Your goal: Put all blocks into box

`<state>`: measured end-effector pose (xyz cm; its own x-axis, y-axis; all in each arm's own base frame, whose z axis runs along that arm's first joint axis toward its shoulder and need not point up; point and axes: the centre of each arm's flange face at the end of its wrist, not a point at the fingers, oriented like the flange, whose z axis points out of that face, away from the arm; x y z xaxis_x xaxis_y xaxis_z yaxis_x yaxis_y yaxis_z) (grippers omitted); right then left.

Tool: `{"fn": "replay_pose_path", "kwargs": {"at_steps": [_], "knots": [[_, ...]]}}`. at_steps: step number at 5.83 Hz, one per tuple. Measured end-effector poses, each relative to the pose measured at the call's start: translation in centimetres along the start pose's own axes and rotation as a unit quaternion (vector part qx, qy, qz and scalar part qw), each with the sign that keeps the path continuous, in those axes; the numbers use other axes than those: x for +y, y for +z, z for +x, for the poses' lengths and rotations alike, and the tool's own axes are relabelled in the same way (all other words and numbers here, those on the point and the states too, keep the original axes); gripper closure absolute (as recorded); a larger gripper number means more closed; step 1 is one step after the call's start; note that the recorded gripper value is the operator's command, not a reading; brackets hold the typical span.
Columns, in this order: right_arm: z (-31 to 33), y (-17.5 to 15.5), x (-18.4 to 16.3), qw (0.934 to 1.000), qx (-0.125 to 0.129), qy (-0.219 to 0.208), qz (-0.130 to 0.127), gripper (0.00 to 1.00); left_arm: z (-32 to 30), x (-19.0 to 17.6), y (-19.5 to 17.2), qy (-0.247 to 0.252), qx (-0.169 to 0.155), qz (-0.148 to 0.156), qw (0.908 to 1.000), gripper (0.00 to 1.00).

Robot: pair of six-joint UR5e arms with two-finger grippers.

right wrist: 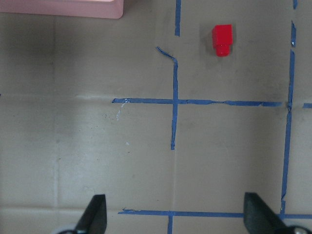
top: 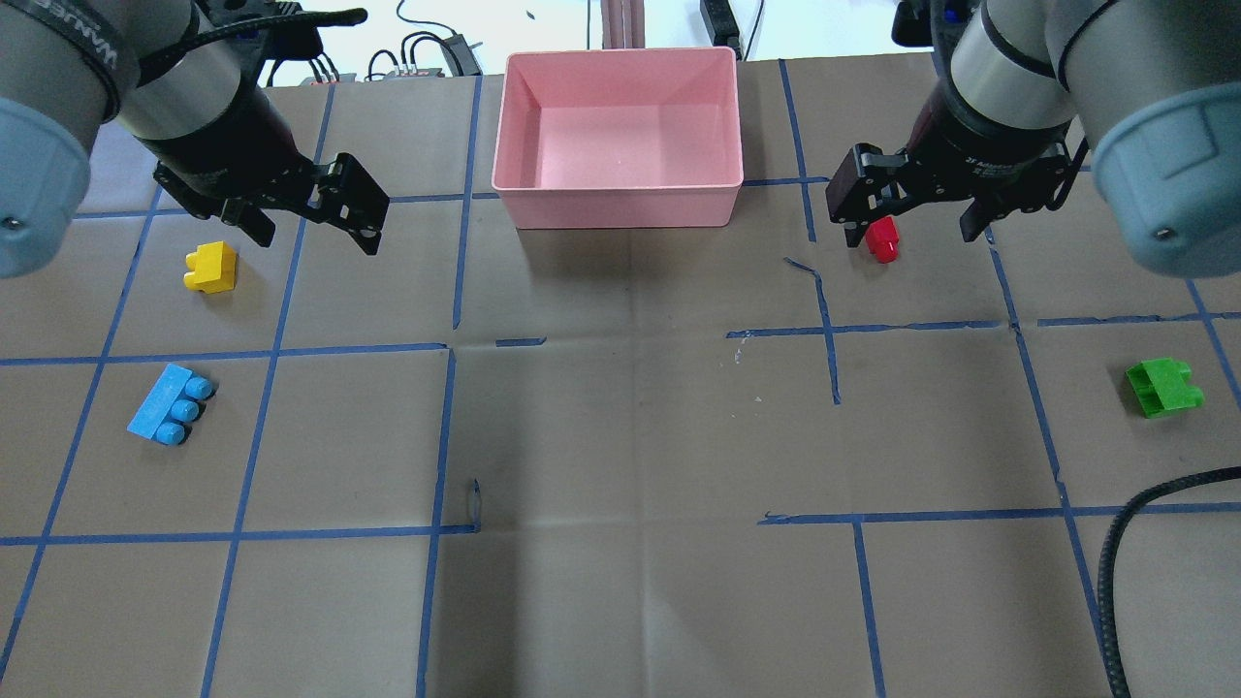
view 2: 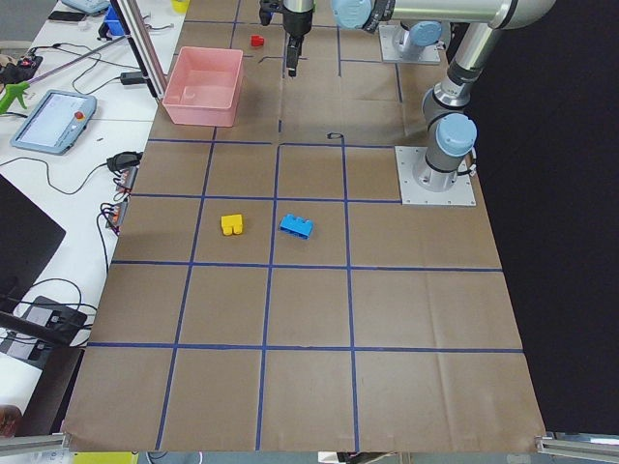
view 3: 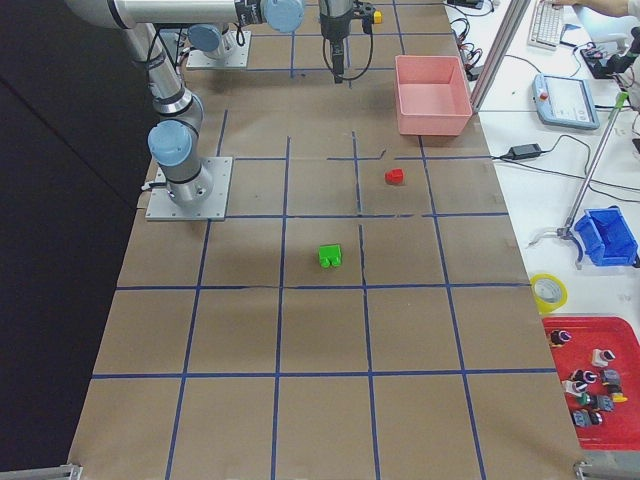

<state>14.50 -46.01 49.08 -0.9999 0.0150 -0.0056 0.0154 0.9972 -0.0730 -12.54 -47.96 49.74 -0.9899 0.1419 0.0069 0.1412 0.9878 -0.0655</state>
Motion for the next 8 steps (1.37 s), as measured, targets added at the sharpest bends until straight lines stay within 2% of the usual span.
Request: {"fn": "replay_pose_path", "kwargs": {"at_steps": [2, 8], "knots": [[-0.01, 0.01, 0.04, 0.9998, 0.0, 0.021, -0.005, 0.0, -0.01, -0.16, 0.08, 0.0, 0.001, -0.001, 1.0, 0.0], [-0.02, 0.41, -0.25, 0.9996, 0.001, 0.025, -0.01, 0.0, -0.16, 0.09, -0.07, 0.0, -0.003, 0.002, 1.0, 0.0]]}}
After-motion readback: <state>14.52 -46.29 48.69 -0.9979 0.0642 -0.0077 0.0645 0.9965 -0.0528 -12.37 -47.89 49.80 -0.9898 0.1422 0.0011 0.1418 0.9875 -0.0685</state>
